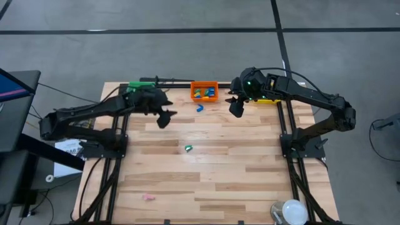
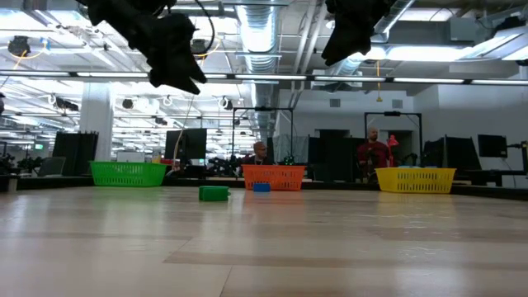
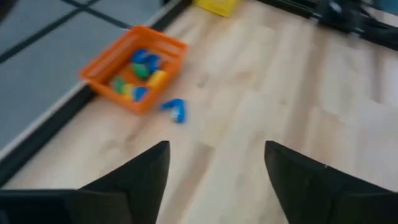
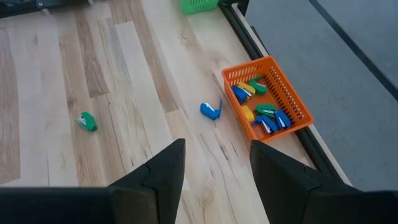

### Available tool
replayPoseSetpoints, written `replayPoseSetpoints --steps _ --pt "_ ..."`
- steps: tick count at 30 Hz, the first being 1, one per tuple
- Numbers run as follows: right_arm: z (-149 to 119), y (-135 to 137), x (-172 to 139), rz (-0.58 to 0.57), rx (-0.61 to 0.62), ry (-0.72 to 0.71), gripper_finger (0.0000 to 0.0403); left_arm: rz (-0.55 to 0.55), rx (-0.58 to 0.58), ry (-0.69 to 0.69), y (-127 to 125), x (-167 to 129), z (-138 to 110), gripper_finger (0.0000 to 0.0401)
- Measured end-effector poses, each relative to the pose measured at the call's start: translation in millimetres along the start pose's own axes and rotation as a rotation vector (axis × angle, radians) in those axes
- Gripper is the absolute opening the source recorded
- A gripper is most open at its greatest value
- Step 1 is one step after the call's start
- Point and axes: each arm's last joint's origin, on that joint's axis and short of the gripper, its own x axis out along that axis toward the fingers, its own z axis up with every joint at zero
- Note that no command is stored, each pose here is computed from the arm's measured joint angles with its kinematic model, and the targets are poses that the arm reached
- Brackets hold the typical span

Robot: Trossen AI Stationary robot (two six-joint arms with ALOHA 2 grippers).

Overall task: Pick and place Stapler, Stapler remover, tape
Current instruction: Put the green stapler into the orange bin

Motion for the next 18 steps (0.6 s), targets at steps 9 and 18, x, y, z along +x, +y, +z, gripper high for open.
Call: replayPoseSetpoints --steps 9,18 --pt "0.0 0.1 0.0 0.0 0.0 0.0 0.0172 -0.174 0.044 0.043 -41.5 11.7 -7.0 0.0282" --pt "0.0 0.0 0.0 0.0 0.0 0.0 0.0172 -0.269 0.092 0.143 -77.6 25.0 -23.6 0.0283"
